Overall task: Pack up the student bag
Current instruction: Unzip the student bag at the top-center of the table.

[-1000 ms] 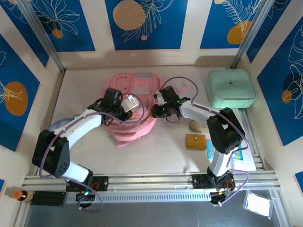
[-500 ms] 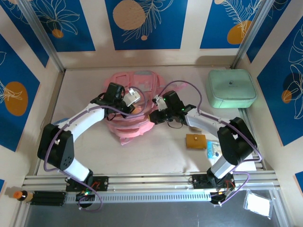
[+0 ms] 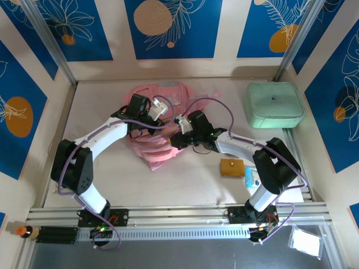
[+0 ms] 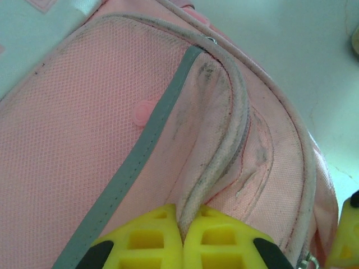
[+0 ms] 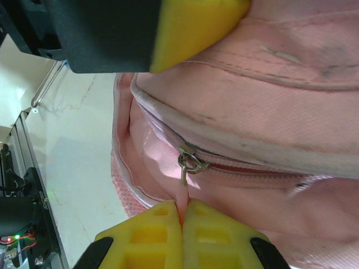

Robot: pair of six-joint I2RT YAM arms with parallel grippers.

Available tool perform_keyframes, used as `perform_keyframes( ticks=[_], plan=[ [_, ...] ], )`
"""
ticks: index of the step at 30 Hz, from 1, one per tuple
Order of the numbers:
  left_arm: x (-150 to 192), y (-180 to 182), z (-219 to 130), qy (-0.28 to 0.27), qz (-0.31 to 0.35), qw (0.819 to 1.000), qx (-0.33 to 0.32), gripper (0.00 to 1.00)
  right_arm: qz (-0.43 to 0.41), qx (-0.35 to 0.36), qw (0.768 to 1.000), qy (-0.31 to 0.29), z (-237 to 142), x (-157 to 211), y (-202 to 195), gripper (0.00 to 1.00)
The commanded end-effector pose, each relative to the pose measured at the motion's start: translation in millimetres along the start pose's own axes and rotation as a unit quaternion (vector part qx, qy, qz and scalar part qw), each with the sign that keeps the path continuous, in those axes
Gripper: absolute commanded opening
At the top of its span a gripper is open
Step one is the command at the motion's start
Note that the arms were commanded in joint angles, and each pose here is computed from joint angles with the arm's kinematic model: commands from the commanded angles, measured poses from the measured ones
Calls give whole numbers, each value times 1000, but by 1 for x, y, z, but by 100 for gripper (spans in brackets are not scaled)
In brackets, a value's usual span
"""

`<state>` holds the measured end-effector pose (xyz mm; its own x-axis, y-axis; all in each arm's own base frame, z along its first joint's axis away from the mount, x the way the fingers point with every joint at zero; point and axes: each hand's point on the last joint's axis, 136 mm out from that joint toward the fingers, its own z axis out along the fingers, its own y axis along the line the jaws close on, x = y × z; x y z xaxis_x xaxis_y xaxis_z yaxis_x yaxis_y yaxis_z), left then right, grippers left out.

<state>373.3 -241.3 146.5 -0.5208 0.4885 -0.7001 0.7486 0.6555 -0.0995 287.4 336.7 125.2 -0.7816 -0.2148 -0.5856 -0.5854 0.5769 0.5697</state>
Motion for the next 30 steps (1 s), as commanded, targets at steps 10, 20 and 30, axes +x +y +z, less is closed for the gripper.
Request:
perform_keyframes(
  ticks=[10,20,30],
  plan=[
    [-47,10,-23,-103,18,994,-20,0,145,39,982,-113,-77,-33,-52,51],
    [-49,-1,-27,-118,25,993,5,0,330,-32,937,-113,-79,-69,-55,69],
    [-45,-7,-27,-119,29,992,20,0,410,-43,907,-83,-46,-91,-59,70]
  ],
)
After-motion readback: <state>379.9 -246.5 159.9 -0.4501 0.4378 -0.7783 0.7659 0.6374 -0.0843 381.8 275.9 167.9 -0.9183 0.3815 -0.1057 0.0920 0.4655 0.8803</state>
